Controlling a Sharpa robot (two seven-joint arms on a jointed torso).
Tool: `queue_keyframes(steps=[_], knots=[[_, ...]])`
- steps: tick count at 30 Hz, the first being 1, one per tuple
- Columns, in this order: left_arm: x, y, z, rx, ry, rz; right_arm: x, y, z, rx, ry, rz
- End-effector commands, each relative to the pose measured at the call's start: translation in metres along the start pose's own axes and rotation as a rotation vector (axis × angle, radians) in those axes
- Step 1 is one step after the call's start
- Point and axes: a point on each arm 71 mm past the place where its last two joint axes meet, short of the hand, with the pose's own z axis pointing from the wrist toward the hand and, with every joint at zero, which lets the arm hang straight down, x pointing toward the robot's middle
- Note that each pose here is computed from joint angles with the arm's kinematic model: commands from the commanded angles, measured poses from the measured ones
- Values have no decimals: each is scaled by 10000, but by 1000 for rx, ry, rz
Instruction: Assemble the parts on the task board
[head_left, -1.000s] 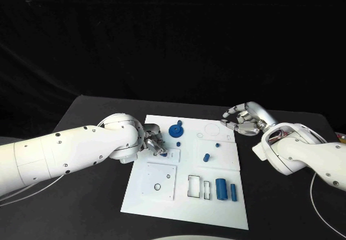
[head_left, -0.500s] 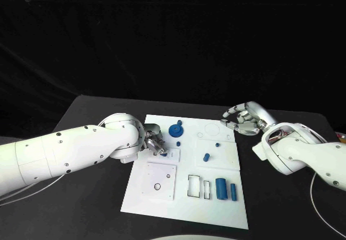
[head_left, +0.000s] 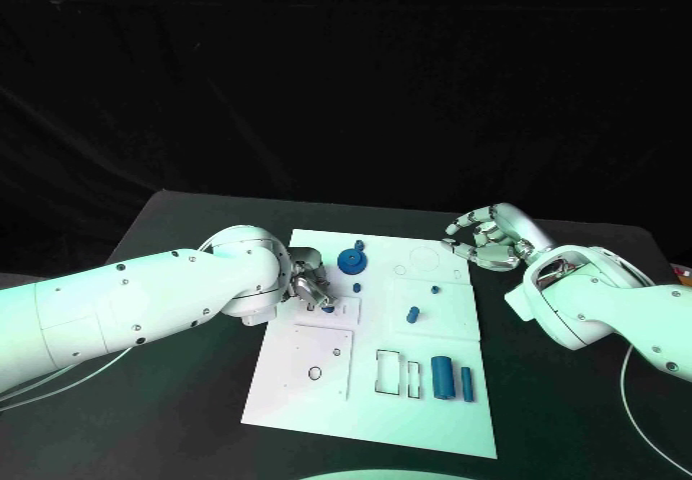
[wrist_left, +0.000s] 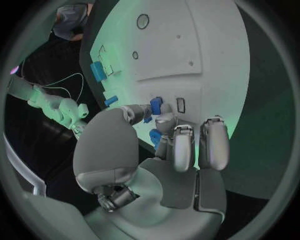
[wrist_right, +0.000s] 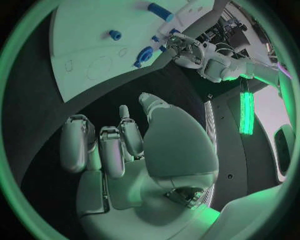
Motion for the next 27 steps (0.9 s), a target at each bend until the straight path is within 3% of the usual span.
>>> queue_keyframes(steps=[1,27], knots=[[31,-11,12,-5,30,2,-1,9,-4,-16,-3,-8],[42,-8,34,-16,47,2,-12,-1,-9,-14,-13,-4]])
